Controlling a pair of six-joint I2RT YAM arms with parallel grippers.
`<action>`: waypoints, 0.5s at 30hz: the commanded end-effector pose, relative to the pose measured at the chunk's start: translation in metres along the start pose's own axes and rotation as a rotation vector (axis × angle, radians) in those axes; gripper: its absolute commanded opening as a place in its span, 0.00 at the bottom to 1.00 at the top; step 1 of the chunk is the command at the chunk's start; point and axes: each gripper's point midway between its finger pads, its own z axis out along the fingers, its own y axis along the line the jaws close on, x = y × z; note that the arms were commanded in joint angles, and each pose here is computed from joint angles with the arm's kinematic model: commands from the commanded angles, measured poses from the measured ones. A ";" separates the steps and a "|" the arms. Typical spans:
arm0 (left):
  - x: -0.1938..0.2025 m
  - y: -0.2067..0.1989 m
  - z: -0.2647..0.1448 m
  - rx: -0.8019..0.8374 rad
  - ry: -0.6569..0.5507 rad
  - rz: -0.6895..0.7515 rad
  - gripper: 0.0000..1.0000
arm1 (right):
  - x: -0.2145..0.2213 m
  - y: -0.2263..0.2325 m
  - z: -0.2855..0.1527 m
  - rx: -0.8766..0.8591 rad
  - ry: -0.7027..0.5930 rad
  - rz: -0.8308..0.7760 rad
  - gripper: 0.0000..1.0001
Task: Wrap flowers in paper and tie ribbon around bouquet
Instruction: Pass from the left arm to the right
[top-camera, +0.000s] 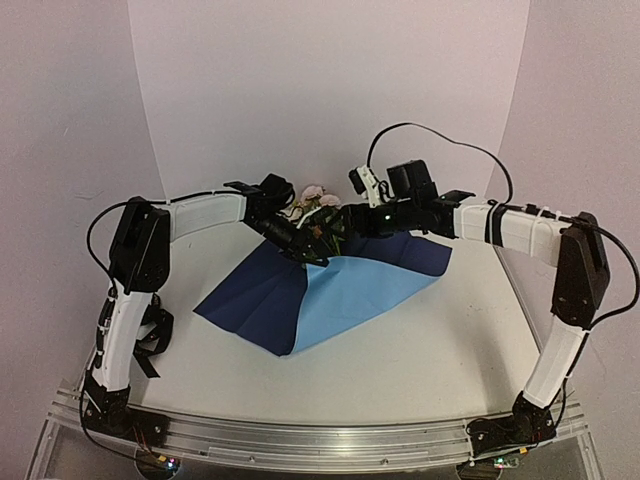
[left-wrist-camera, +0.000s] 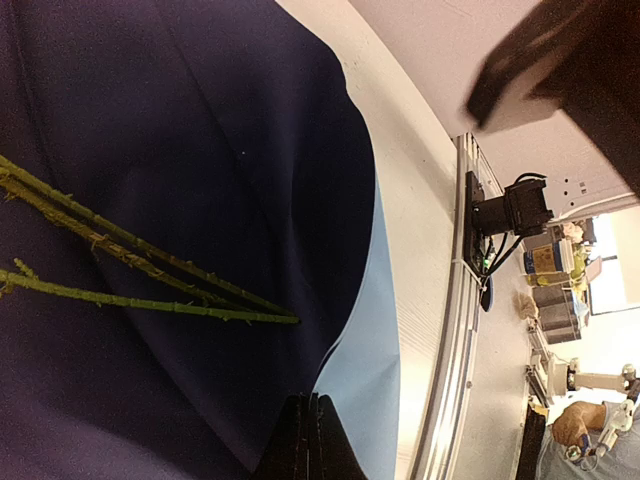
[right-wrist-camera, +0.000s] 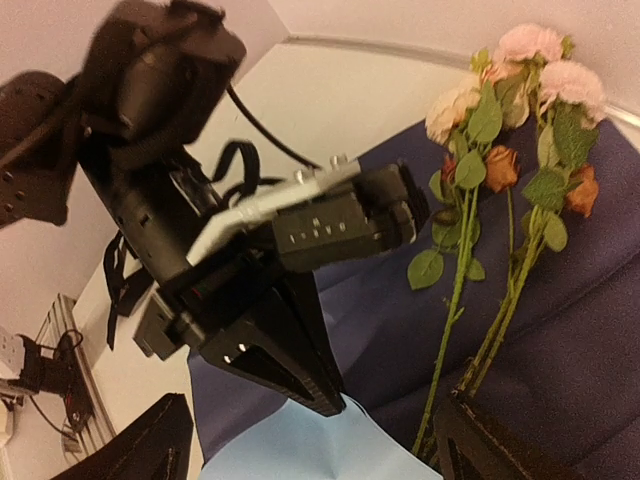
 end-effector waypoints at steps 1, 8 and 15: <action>-0.017 -0.029 -0.004 0.060 -0.025 0.094 0.00 | 0.003 0.029 0.002 -0.160 0.069 -0.056 0.85; -0.020 -0.037 -0.007 0.069 -0.038 0.122 0.00 | 0.031 0.014 0.011 -0.125 0.140 -0.042 0.76; -0.018 -0.044 -0.008 0.075 -0.034 0.139 0.00 | 0.035 -0.004 0.010 -0.061 0.147 -0.037 0.75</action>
